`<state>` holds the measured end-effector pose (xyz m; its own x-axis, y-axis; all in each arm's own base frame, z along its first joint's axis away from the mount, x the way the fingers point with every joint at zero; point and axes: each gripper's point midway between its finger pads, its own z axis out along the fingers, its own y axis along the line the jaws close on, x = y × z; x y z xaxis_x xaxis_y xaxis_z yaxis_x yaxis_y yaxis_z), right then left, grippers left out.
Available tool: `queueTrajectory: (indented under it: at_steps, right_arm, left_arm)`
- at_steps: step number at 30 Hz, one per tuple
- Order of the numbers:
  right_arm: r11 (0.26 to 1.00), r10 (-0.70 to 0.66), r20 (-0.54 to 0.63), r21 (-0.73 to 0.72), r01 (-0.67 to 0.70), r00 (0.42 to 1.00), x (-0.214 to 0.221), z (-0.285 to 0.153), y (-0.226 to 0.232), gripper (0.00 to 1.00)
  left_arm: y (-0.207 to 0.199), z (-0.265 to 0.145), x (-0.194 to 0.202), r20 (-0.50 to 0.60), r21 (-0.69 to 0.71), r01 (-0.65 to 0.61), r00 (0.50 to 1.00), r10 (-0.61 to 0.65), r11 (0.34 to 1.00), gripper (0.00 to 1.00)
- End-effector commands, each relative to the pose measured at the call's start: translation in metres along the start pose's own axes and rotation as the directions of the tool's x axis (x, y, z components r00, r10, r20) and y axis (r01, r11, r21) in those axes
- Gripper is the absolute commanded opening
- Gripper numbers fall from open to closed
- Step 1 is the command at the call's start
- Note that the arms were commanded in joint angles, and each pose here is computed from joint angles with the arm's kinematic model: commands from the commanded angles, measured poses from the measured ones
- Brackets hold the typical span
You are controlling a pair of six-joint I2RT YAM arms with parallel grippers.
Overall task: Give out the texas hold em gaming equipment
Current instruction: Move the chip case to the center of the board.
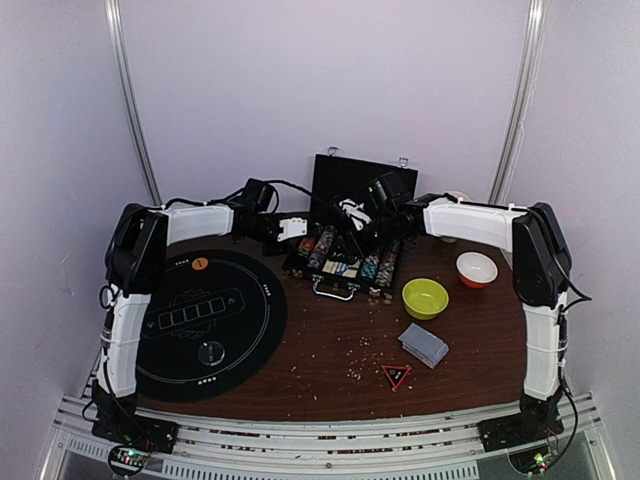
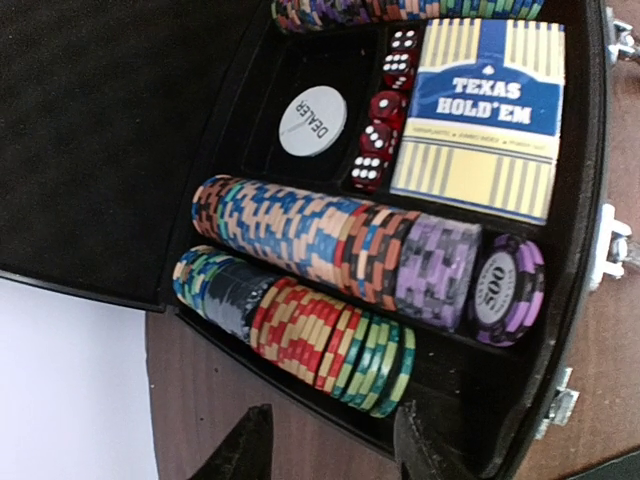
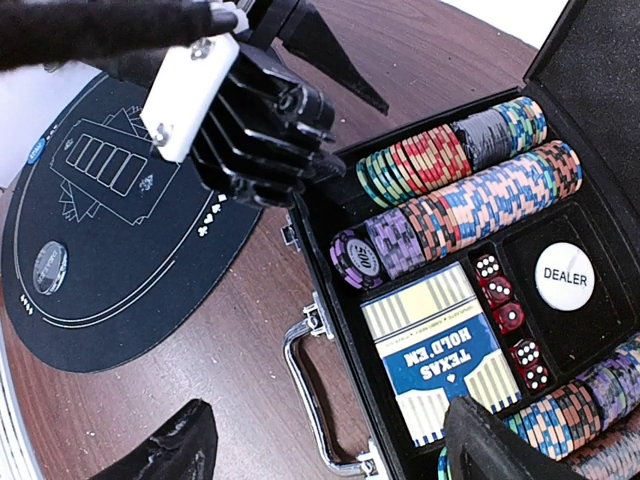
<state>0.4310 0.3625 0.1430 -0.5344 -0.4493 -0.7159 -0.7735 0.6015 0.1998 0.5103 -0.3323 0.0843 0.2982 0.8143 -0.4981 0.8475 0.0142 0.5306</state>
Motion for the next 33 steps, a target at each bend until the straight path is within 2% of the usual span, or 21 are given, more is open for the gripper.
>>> queueTrajectory:
  at_steps: [1, 3, 6, 9, 12, 19, 27, 30, 33]
  right_arm:
    - [1.0, 0.004, 0.018, 0.019, -0.004, 1.0, -0.01, -0.02, 0.003, 0.81]
    - [0.999, -0.006, 0.009, 0.04, 0.005, 1.0, -0.009, -0.023, 0.0, 0.81]
    - [0.999, -0.005, -0.01, 0.045, 0.005, 1.0, -0.005, -0.024, -0.003, 0.81]
    - [0.999, 0.002, -0.019, 0.04, -0.001, 1.0, -0.002, -0.025, -0.002, 0.81]
    - [0.999, 0.002, -0.026, 0.034, -0.001, 1.0, 0.001, -0.023, -0.001, 0.81]
    - [1.0, 0.008, -0.028, 0.022, -0.007, 1.0, 0.001, -0.027, 0.001, 0.81]
    - [1.0, 0.031, -0.055, -0.001, -0.031, 0.998, 0.013, -0.02, 0.004, 0.8]
    - [1.0, -0.011, -0.08, 0.025, 0.013, 0.997, 0.02, -0.01, -0.004, 0.78]
    - [0.995, -0.103, -0.112, -0.001, 0.103, 0.988, 0.026, 0.003, -0.004, 0.72]
  left_arm:
    - [0.006, 0.01, 0.001, -0.012, -0.056, -0.046, 0.999, 0.045, 0.997, 0.43]
    - [0.006, 0.011, 0.0, -0.012, -0.055, -0.043, 0.999, 0.043, 0.998, 0.45]
    - [-0.002, 0.009, -0.006, 0.009, -0.012, -0.039, 0.999, 0.039, 0.999, 0.55]
    - [-0.007, 0.006, -0.009, 0.009, 0.014, -0.048, 0.999, 0.048, 0.999, 0.59]
    - [-0.006, 0.008, -0.01, 0.018, 0.008, -0.061, 0.998, 0.061, 0.998, 0.58]
    - [-0.003, 0.028, 0.002, -0.061, -0.049, -0.083, 0.995, 0.08, 0.995, 0.5]
    - [0.01, 0.02, -0.011, -0.039, -0.096, -0.034, 0.999, 0.031, 0.995, 0.48]
    - [0.019, 0.007, -0.025, -0.003, -0.109, -0.02, 1.0, 0.019, 0.994, 0.49]
    - [0.024, 0.005, -0.023, -0.021, -0.124, -0.007, 1.0, 0.004, 0.992, 0.5]
